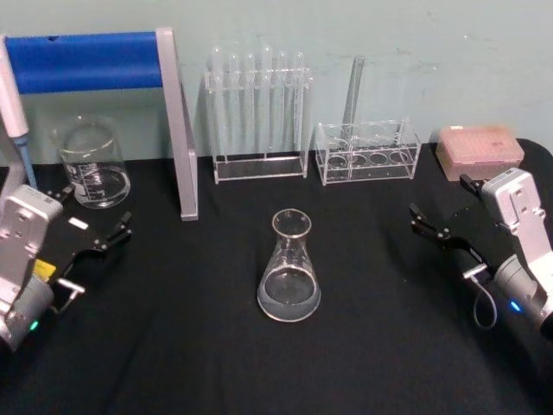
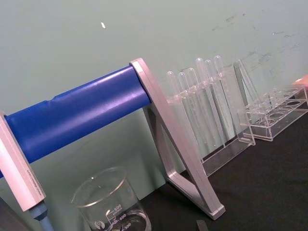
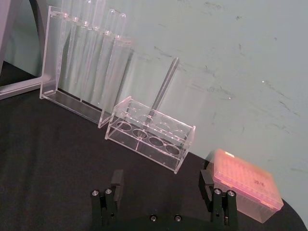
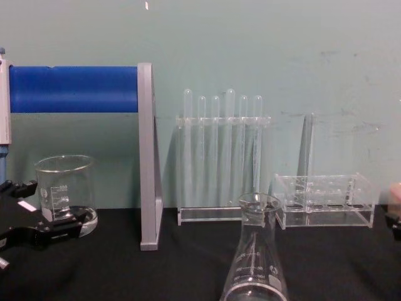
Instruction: Grasp the erlenmeyer flask with one hand, shake it three times, then place it back.
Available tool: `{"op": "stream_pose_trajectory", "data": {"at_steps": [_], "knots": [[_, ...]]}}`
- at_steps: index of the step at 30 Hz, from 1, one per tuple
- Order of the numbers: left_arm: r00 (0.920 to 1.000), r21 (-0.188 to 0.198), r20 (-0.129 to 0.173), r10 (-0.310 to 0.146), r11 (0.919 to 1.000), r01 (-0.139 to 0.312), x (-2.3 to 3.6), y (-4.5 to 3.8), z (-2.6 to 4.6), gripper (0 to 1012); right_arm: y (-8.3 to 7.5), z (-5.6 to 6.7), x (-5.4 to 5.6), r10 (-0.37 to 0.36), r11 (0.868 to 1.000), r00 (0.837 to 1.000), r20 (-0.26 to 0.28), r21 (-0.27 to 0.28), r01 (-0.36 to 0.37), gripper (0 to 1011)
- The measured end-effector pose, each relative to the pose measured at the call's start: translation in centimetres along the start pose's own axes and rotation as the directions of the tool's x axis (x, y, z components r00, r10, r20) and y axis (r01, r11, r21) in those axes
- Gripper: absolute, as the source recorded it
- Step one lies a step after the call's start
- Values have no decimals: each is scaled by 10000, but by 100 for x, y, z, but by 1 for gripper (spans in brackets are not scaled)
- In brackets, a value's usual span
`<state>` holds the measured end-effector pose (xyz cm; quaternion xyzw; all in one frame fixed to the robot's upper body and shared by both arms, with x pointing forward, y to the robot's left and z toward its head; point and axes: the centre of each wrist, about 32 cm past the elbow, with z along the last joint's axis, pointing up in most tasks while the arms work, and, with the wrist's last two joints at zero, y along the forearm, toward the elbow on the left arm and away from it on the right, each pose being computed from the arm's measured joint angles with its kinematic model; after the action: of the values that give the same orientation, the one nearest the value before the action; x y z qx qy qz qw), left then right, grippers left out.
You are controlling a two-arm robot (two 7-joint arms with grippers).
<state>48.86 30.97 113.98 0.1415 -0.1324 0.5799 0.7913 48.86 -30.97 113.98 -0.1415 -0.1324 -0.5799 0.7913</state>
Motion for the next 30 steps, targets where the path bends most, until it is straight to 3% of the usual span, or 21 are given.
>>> {"op": "stream_pose_trajectory", "data": {"at_steps": [30], "knots": [[10000, 0, 1, 0, 10000, 0, 0, 0, 0, 1001, 0, 0, 0, -1, 10000, 10000, 1, 1, 1, 1000]]}}
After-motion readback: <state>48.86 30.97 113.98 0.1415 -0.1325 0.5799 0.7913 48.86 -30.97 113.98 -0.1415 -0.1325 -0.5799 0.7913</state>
